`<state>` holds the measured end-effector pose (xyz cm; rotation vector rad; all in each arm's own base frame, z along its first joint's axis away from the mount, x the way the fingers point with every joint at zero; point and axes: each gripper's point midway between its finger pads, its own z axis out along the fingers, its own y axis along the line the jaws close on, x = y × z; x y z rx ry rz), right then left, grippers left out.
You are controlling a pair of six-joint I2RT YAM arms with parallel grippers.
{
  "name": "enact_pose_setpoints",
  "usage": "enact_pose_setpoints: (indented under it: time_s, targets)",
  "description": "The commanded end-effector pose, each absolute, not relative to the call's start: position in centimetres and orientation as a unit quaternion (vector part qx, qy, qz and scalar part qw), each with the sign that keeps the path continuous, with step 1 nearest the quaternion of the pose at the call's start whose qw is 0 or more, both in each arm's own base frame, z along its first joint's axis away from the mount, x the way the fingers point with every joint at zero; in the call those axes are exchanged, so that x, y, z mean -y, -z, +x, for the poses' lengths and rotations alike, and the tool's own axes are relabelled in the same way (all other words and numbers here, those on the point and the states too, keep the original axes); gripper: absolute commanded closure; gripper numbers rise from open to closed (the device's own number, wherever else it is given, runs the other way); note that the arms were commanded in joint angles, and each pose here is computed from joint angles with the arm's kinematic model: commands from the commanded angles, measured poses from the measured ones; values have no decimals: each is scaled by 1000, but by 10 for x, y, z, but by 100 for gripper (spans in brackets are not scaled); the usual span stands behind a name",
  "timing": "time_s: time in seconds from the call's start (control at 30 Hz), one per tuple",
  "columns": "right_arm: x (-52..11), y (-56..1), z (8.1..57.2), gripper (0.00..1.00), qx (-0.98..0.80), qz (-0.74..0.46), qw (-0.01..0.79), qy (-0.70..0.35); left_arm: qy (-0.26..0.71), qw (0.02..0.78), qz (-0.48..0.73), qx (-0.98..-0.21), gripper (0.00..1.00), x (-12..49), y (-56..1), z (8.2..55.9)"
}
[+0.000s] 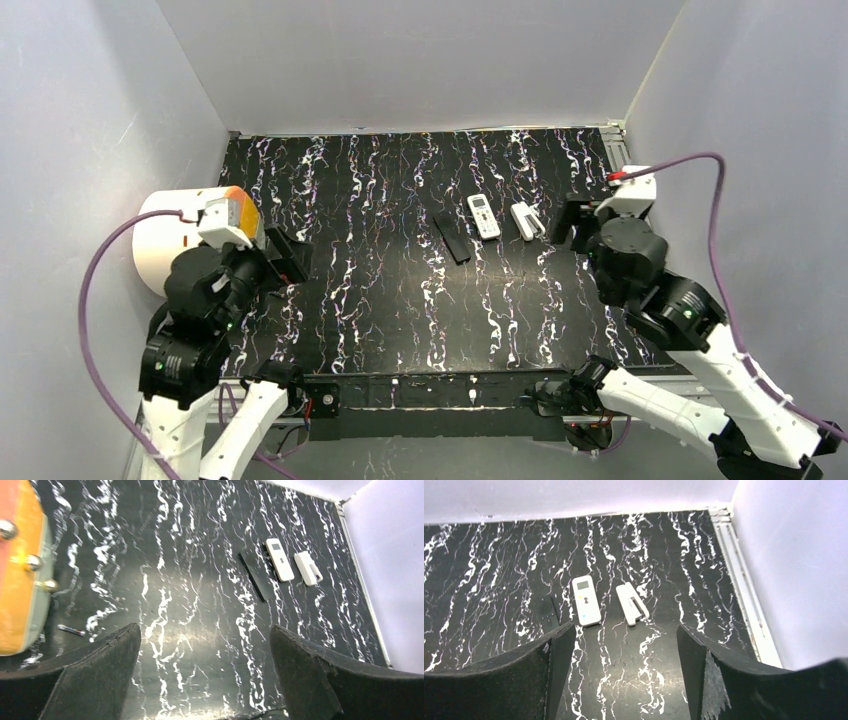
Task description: Load the batteries into the remote control
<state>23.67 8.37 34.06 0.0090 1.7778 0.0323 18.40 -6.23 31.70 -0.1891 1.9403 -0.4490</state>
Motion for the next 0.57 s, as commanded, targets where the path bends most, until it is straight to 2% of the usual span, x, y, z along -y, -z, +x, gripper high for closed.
enact_pose_setpoints:
  time_s: [0.0, 0.27, 0.53]
  targets:
    - [-55, -374, 223, 16, -754, 20, 657, 3, 120, 586, -52, -799, 1, 36, -347, 167]
    - [-46, -405, 213, 13, -734, 32, 678, -22, 104, 590, -19, -800, 1, 30, -358, 146]
    - [-53, -404, 216, 12, -733, 27, 679, -32, 95, 589, -25, -802, 2, 27, -359, 149]
